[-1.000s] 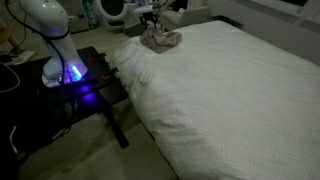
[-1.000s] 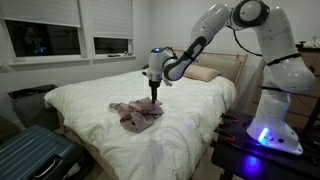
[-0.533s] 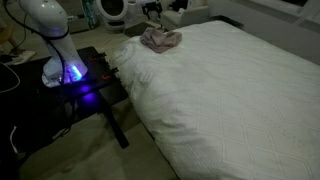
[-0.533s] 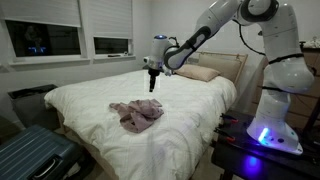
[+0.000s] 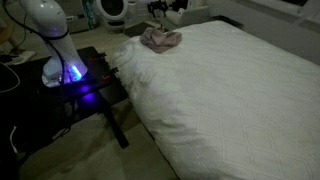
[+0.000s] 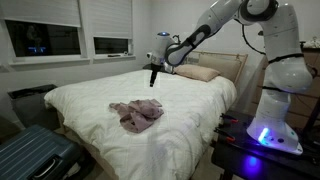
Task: Fold the shirt
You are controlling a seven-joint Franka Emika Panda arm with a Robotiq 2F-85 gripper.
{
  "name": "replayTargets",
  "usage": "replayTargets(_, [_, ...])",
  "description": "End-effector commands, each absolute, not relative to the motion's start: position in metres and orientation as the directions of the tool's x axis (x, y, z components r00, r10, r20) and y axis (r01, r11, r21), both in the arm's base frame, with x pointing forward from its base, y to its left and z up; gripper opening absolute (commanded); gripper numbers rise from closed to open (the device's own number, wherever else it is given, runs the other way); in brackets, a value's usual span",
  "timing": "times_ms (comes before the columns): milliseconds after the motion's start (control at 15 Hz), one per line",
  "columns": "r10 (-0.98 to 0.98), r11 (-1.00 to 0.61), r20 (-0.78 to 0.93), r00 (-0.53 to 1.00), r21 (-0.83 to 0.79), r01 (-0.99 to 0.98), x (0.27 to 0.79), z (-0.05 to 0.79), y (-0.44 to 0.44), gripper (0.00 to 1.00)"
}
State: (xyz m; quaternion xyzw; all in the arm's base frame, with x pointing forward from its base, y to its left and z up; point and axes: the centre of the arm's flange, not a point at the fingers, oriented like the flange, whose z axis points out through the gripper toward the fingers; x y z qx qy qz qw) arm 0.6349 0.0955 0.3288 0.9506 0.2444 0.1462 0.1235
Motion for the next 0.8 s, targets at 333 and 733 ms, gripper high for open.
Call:
replayTargets(333, [0.422,-0.896,0.263,0.868,0.269,0.354,0.638,0.352,0.067,1.00])
replayTargets(733, [0.425,-0.894,0.255,0.868,0.266,0.360,0.637,0.346,0.070,1.00])
